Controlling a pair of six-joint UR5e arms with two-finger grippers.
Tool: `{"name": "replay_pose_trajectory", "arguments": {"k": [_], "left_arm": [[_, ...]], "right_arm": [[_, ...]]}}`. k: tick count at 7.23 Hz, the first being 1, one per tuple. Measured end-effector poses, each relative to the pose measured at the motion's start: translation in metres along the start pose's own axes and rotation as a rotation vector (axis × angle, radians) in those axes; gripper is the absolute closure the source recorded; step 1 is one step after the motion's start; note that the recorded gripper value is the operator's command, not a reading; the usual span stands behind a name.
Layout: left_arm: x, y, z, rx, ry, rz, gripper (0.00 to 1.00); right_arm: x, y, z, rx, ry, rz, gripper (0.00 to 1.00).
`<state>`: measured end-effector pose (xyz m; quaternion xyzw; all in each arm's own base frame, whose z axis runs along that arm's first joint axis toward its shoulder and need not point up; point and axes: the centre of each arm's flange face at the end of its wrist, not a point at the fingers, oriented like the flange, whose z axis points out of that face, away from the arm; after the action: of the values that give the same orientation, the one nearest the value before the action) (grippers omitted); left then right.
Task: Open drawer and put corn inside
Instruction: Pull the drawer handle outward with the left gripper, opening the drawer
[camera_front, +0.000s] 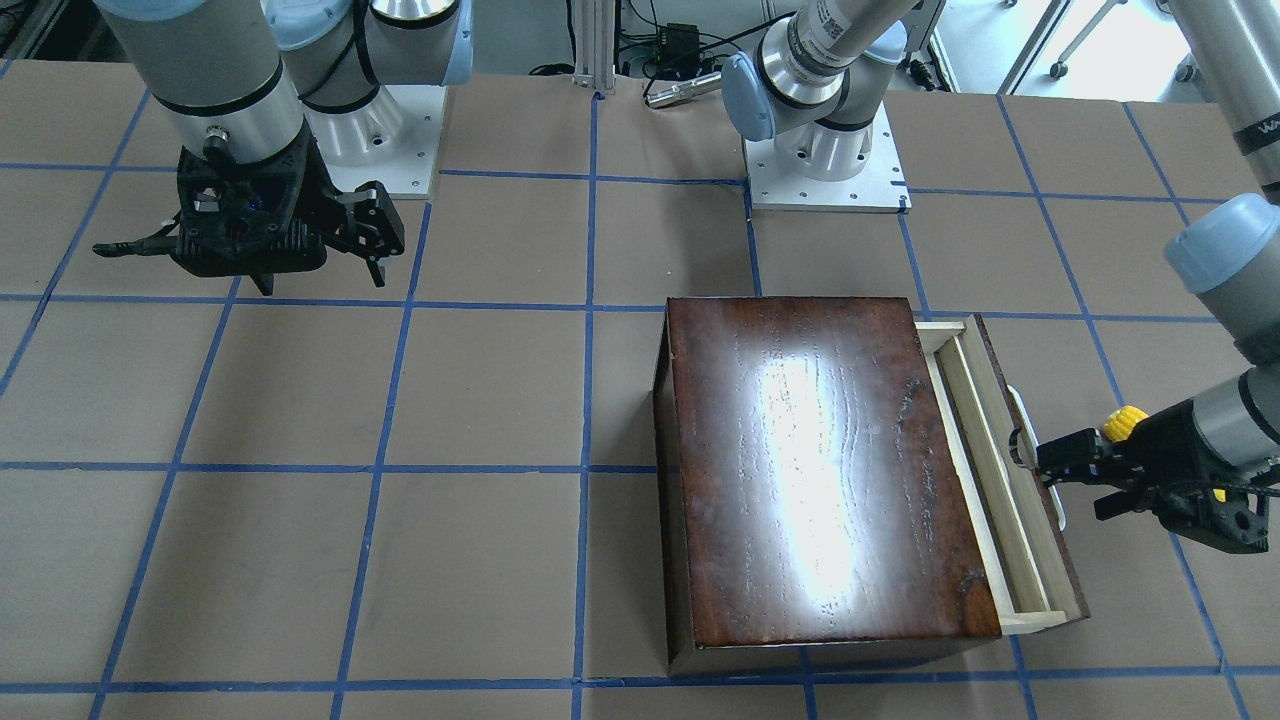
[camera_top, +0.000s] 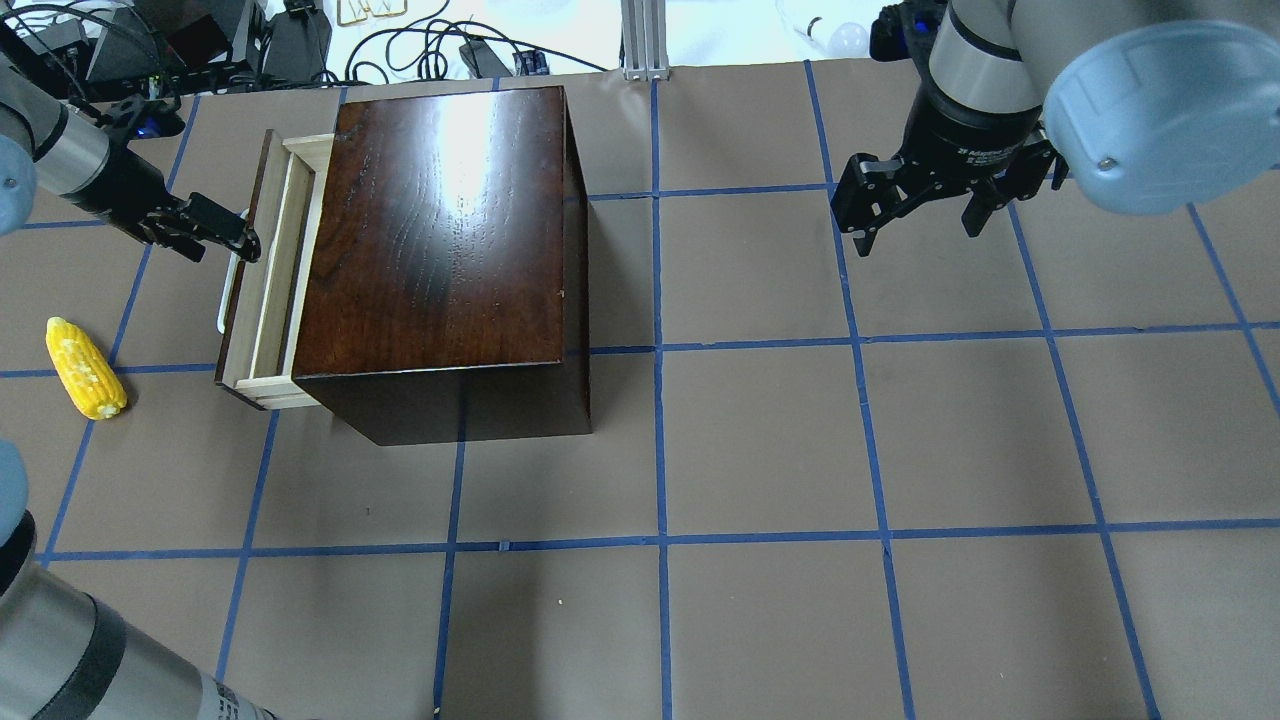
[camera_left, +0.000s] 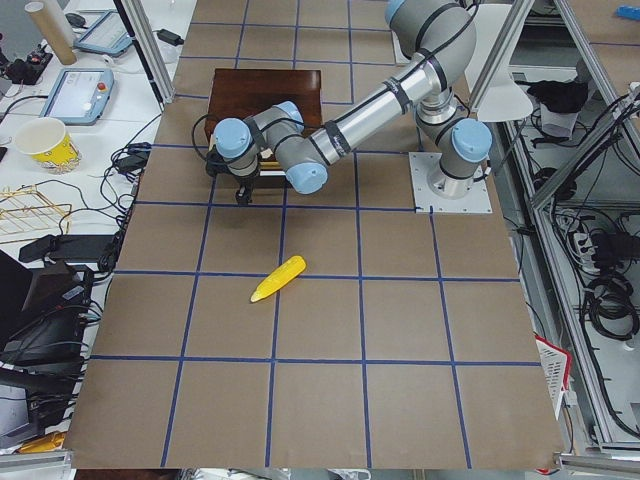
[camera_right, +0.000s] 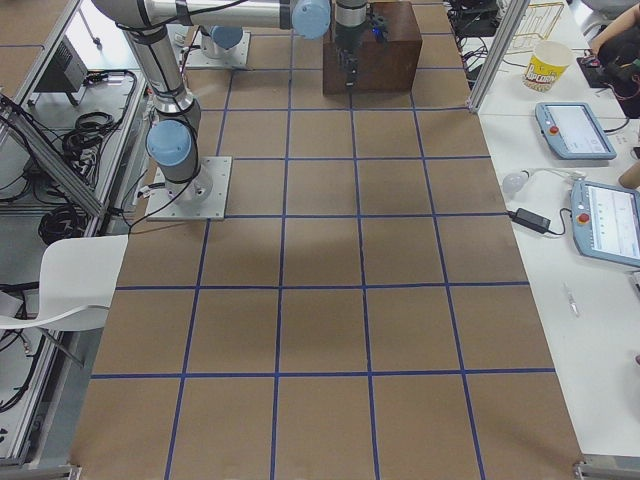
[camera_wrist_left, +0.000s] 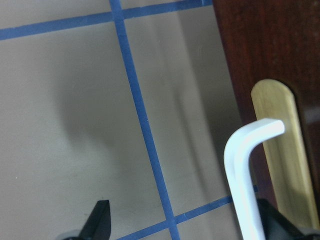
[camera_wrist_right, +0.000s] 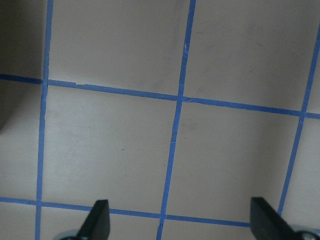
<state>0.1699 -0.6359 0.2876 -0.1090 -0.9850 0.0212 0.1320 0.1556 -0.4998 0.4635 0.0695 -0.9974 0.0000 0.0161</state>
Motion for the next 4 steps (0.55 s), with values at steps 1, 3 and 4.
{"name": "replay_pose_trajectory", "arguments": {"k": [1,3,4], "left_arm": [[-0.001,-0.003,-0.009,-0.002,0.000,0.002,0.00],[-0.013,0.000,-0.016,-0.007,0.005,0.024,0.00],[-0.023,0.003,-0.015,-0.007,0.008,0.033,0.00]], "right_arm": [[0.000,0.000,0.000,0.000,0.000,0.000,0.00],[0.000,0.000,0.000,0.000,0.000,0.000,0.00],[0.000,0.000,0.000,0.000,0.000,0.000,0.00]]}}
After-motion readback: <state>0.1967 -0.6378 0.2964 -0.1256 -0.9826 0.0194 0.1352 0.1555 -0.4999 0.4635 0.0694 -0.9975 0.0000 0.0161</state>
